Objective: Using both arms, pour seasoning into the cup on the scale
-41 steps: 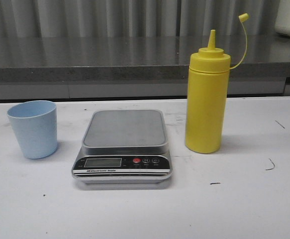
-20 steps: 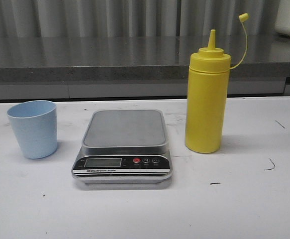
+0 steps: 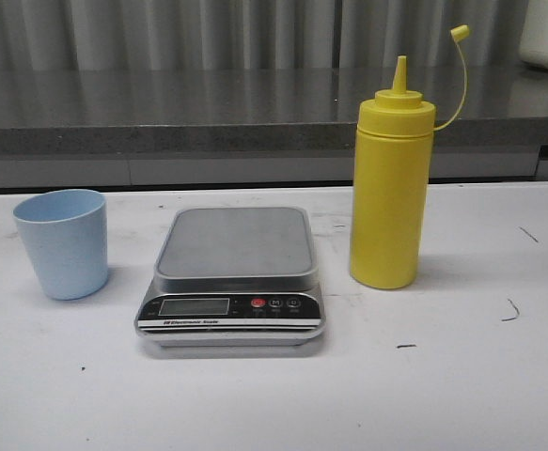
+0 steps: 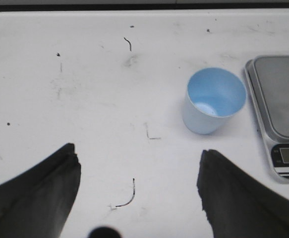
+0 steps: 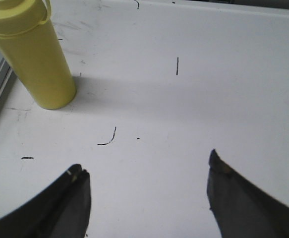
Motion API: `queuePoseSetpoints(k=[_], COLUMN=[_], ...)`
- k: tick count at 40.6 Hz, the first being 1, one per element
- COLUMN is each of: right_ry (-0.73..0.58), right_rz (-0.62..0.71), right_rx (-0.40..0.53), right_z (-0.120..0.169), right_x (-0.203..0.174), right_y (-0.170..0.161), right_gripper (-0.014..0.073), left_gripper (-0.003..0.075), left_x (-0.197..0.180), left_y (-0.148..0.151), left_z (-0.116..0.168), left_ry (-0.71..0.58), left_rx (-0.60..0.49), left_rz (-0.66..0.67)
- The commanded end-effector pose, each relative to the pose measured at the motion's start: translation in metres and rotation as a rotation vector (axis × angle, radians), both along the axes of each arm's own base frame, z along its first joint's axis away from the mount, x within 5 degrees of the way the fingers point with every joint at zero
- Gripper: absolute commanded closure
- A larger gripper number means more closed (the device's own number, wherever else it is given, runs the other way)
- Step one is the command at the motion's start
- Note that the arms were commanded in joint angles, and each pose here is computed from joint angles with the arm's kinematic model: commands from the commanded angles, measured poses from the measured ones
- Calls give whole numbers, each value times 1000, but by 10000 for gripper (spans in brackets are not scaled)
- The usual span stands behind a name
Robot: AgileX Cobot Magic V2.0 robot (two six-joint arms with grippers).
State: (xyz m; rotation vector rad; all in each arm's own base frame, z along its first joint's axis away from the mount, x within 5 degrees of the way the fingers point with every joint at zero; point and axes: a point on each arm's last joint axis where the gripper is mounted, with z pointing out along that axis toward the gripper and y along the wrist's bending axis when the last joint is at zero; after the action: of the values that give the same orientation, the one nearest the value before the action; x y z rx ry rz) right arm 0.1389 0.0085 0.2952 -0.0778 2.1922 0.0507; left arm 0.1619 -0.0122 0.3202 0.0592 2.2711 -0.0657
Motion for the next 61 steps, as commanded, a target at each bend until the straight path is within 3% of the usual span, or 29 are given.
queuePoseSetpoints(k=[1,21,38,61], right_ry=[-88,-88,-88,-88], right_rz=[-4,-4,-4,-4], right_rx=[5,5,5,5], right_z=[15,15,15,15], right_x=[5,5,5,5], right_y=[0,0,0,0], right_gripper=[76,76,76,76], left_gripper=[228,228,228,229], left_x=[16,111,183,218], left_y=[-10,-38,-50,-56], left_z=[15,3,-28,-87], left_ry=[-38,244,355,492], left_rx=[-17,11,24,37], left_rz=[-47,-108,-107,-104])
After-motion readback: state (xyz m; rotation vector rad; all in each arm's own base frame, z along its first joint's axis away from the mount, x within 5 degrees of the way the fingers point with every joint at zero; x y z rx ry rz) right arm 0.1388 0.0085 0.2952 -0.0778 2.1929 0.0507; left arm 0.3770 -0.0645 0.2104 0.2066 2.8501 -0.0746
